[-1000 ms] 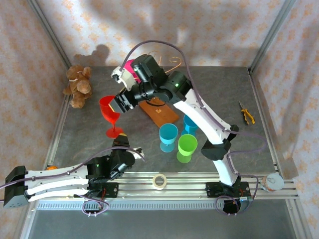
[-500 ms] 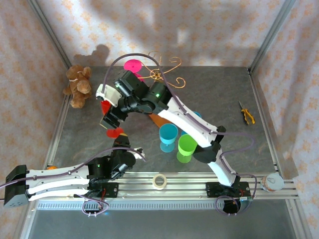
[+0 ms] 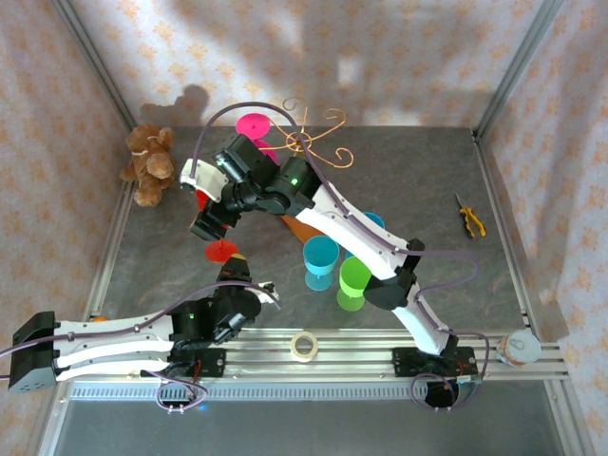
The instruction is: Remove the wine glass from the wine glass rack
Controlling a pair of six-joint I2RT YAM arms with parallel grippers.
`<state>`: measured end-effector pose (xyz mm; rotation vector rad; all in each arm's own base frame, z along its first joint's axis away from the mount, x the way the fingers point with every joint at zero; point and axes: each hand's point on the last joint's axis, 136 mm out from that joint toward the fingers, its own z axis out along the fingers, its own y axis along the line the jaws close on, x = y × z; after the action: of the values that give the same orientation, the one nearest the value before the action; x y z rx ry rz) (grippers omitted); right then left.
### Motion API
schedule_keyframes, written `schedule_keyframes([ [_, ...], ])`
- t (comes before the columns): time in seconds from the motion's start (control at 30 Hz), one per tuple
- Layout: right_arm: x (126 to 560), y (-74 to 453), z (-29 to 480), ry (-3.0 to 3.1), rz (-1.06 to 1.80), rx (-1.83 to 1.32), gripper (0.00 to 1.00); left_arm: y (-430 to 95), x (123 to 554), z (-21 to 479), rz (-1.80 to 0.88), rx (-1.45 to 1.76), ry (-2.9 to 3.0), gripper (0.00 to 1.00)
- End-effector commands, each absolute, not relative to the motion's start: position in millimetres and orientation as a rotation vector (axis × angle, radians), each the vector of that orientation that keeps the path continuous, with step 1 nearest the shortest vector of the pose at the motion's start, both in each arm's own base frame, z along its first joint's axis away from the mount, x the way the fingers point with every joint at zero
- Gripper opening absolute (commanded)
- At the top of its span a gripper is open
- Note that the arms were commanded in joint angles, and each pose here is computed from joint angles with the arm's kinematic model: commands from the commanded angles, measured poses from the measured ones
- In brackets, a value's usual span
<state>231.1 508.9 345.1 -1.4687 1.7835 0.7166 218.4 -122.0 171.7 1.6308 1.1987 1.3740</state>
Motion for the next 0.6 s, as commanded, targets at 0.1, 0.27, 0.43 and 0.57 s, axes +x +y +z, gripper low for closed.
schedule_keyframes([
  [0.1, 222.1, 504.4, 349.4, 1.765, 0.742, -1.513, 0.76, -120.1, 217.7, 175.8, 1.405, 1.612, 1.193, 0.00],
  [0.27, 218.7, 499.7, 332.8, 1.819, 0.728, -1.555, 0.68, -120.5, 217.5, 176.8, 1.402, 1.608, 1.192, 0.00],
  [0.43, 214.4, 494.5, 327.3, 1.846, 0.726, -1.580, 0.59, -121.1, 217.8, 177.9, 1.402, 1.605, 1.192, 0.00],
  [0.57, 205.8, 487.0, 327.1, 1.865, 0.741, -1.609, 0.49, -121.3, 218.0, 177.9, 1.405, 1.606, 1.191, 0.00],
])
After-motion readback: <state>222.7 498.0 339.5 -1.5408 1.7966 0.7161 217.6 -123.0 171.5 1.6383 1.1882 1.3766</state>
